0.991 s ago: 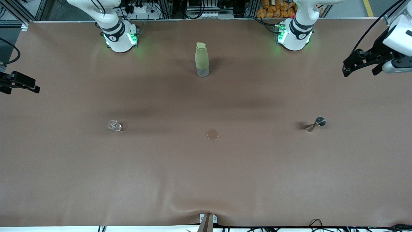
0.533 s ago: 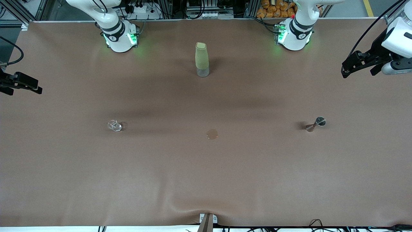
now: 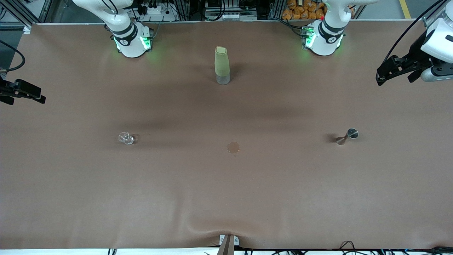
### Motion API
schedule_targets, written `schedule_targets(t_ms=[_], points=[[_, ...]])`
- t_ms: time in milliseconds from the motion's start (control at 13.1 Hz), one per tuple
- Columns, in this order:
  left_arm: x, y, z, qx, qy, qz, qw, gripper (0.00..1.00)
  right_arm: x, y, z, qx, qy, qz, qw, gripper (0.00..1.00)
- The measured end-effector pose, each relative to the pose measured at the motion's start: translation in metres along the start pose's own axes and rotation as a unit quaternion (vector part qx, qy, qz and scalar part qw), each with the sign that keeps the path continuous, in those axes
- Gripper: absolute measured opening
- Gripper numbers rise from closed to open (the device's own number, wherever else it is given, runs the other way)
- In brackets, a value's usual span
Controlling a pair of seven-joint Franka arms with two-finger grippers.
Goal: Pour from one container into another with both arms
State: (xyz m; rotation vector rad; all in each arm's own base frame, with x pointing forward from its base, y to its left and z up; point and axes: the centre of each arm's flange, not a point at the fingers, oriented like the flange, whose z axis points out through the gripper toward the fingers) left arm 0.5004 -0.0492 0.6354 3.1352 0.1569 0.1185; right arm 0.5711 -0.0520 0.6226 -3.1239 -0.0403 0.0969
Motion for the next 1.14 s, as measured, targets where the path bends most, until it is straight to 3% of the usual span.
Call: schedule_targets(t_ms=[1143], points=[[-0.0031, -0.0006, -0.0021, 0.001, -0.004, 0.0, 1.0, 1.0, 0.0006, -0.005, 0.0012, 0.011, 0.0, -0.003, 1.0, 1.0]])
